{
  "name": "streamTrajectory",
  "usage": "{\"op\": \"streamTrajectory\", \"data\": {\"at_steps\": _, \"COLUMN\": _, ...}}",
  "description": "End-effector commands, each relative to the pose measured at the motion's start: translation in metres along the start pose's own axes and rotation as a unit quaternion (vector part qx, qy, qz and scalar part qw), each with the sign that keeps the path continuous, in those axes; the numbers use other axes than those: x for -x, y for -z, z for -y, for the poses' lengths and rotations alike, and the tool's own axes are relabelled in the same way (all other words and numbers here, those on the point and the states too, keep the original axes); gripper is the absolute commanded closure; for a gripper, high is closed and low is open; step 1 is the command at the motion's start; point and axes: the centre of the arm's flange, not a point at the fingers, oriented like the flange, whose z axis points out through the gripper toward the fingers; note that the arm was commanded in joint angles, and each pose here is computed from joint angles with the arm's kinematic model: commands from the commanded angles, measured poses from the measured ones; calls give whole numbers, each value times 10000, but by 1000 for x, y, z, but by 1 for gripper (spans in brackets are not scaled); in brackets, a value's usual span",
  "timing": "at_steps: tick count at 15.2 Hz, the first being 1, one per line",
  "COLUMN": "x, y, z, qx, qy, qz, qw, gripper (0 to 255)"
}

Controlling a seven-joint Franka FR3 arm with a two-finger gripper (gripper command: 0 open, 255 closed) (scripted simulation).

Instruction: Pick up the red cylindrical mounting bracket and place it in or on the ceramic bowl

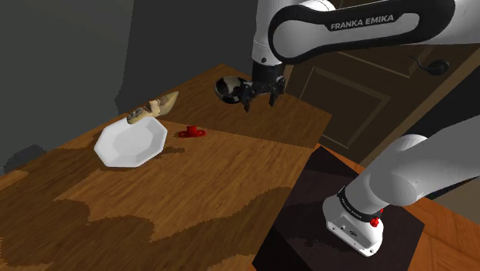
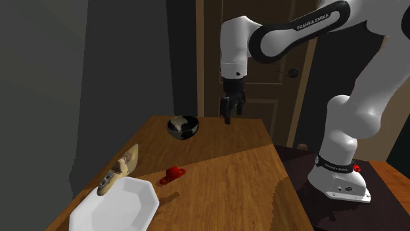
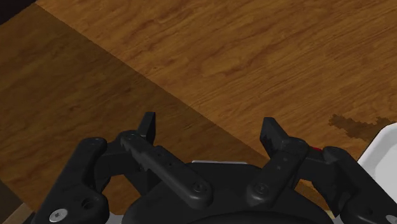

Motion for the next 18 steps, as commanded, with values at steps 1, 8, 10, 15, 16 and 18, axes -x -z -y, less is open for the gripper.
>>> {"op": "streamTrajectory", "data": {"at_steps": 1, "x": -12, "y": -14, "z": 21, "qx": -30, "qy": -124, "qz": -26, "qw": 9999, "gripper": 0}}
{"op": "streamTrajectory", "data": {"at_steps": 8, "x": -55, "y": -52, "z": 90, "qx": -102, "qy": -525, "qz": -112, "qw": 9985, "gripper": 0}}
{"op": "streamTrajectory", "data": {"at_steps": 10, "x": -68, "y": -62, "z": 109, "qx": -122, "qy": -640, "qz": -137, "qw": 9978, "gripper": 0}}
{"op": "streamTrajectory", "data": {"at_steps": 15, "x": -103, "y": -88, "z": 156, "qx": -173, "qy": -926, "qz": -198, "qw": 9954, "gripper": 0}}
{"op": "streamTrajectory", "data": {"at_steps": 16, "x": -111, "y": -93, "z": 165, "qx": -183, "qy": -983, "qz": -210, "qw": 9948, "gripper": 0}}
{"op": "streamTrajectory", "data": {"at_steps": 18, "x": -126, "y": -103, "z": 183, "qx": -204, "qy": -1097, "qz": -234, "qw": 9935, "gripper": 0}}
